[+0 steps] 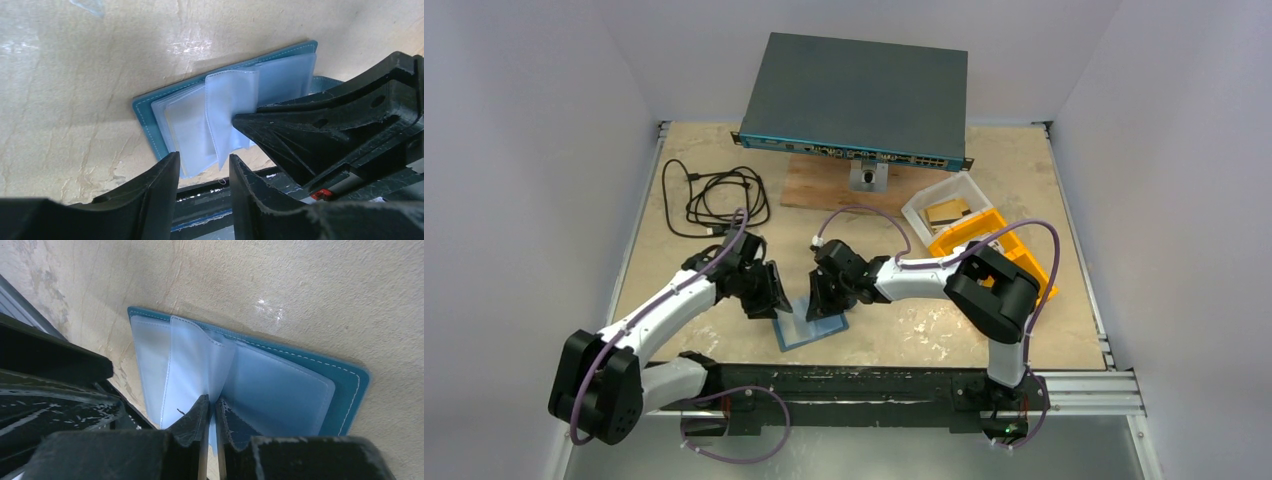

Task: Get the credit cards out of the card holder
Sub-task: Remove the credit card from the card holder.

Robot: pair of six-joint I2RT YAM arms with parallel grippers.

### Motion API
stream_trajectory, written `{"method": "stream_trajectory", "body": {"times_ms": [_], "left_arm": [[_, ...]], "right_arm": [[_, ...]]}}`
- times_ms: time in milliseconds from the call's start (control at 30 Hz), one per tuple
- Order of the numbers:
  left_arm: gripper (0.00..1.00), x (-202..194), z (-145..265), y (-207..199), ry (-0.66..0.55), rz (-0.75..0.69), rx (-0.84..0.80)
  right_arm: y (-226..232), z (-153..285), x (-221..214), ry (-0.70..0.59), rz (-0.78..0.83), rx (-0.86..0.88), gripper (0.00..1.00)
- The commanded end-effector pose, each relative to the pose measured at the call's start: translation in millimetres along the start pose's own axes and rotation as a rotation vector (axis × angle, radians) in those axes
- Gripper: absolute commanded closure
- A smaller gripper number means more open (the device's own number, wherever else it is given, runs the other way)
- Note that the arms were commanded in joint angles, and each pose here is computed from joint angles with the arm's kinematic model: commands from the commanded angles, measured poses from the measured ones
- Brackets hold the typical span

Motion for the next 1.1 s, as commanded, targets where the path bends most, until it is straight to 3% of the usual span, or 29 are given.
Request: {"method": "stream_trajectory", "body": {"times_ms": [0, 733, 900, 1067], "left_arm": [[0.61, -3.1, -10.5, -6.9, 0.016, -0.002, -0.02], [0.68, -8.8, -38.4, 0.0, 0.061, -0.009, 0.027], [0.75, -10.2, -47.1, 4.9, 0.067, 0.005, 0.048], [0.89, -8.4, -50.9, 4.5, 0.07, 0.011, 0.055]], "right_arm": [[-32.6, -11.1, -19.9, 0.048, -0.02, -0.086, 0.93], [-38.3, -13.7, -23.6, 0.063, -0.045, -0.056, 0.96], [-37.8, -9.8, -23.2, 0.063, -0.053, -0.046, 0.92], [-24.7, 0.4, -10.0, 0.015, -0.043, 0.013, 0.81]]}}
Point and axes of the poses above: each gripper's point midway between its finger pads, its own z axis back along the fingers, its own y axis along the line the jaws close on, x = y × z, the point moved 2 cm from there along z, back along the fingers, and after that the axes turned 1 degree about z, right-handed, at the moved point
